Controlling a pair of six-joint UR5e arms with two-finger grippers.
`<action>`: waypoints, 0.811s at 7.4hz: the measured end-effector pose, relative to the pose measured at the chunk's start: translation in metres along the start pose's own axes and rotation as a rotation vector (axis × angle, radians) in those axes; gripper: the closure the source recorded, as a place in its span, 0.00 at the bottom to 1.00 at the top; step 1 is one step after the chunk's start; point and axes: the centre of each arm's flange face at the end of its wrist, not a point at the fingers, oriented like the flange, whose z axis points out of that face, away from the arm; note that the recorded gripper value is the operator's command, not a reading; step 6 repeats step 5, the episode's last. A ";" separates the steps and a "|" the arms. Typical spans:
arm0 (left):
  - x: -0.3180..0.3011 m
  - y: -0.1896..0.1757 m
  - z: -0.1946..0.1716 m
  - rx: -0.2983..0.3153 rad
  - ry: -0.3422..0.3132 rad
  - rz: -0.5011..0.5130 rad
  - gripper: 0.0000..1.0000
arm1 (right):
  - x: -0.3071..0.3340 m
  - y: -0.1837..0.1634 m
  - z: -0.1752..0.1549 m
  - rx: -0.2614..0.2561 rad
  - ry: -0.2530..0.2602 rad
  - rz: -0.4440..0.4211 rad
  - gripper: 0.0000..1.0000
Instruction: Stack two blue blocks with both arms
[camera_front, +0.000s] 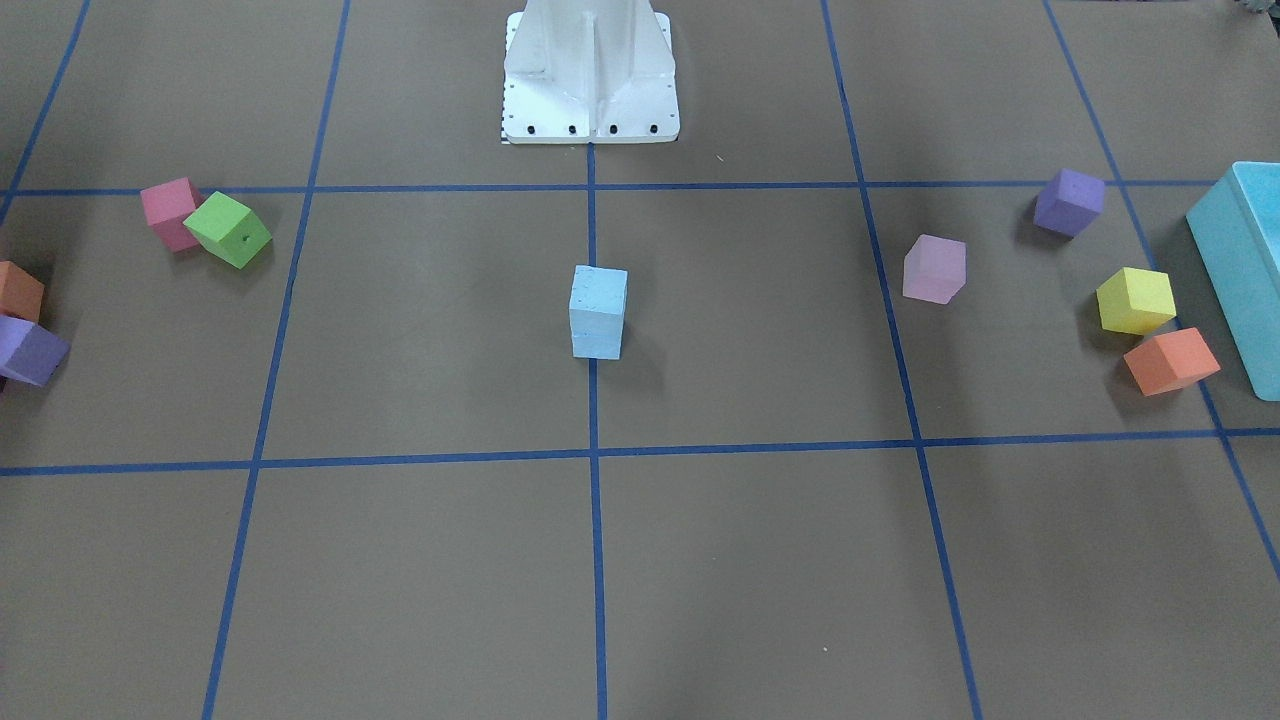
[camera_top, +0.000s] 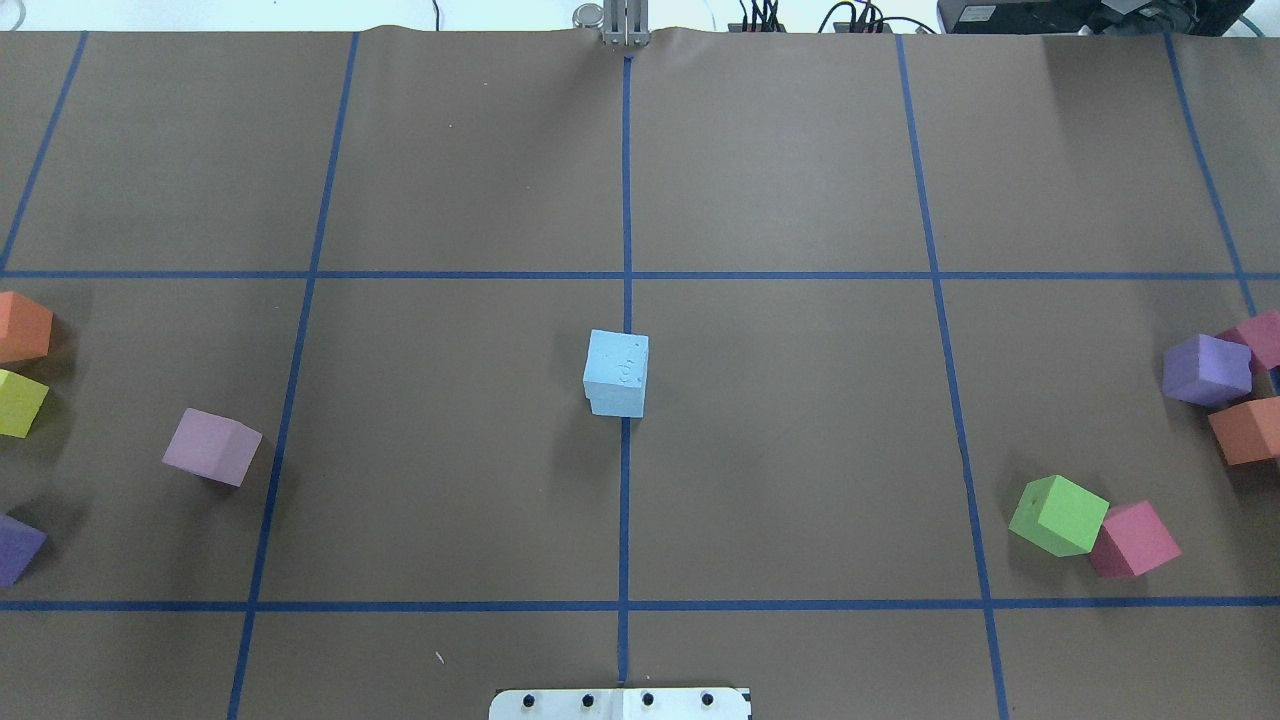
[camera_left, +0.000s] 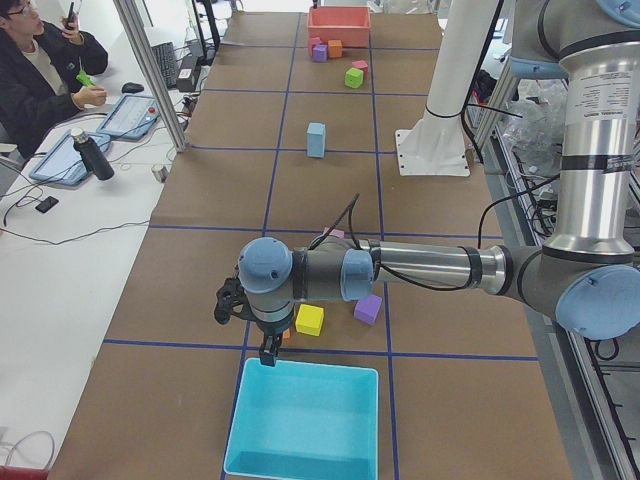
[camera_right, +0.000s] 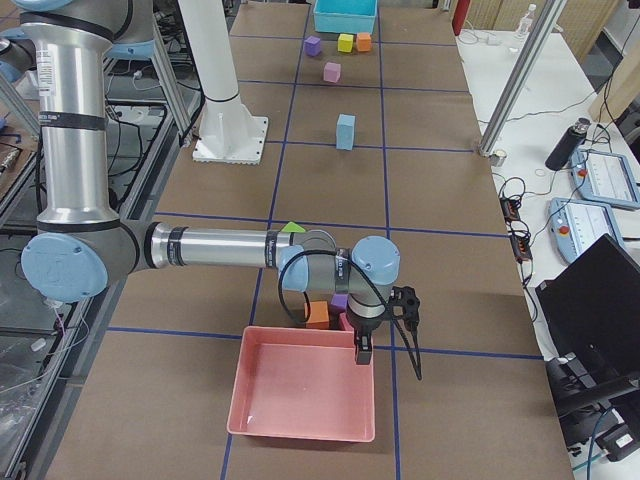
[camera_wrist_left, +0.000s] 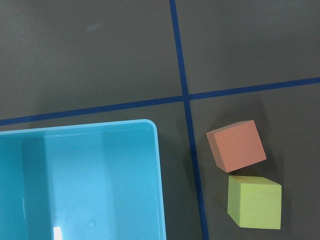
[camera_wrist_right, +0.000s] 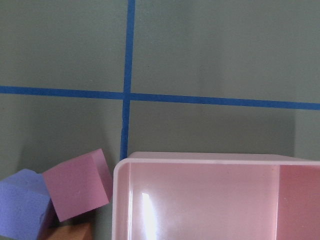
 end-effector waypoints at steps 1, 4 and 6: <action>-0.001 0.002 0.001 -0.003 0.000 -0.003 0.02 | 0.000 0.001 0.001 -0.001 0.000 0.001 0.00; -0.003 0.009 0.003 -0.005 0.001 -0.009 0.02 | 0.001 0.001 0.001 -0.002 0.000 0.001 0.00; -0.003 0.011 0.002 -0.006 -0.005 -0.010 0.02 | 0.000 0.001 0.001 -0.001 0.000 0.001 0.00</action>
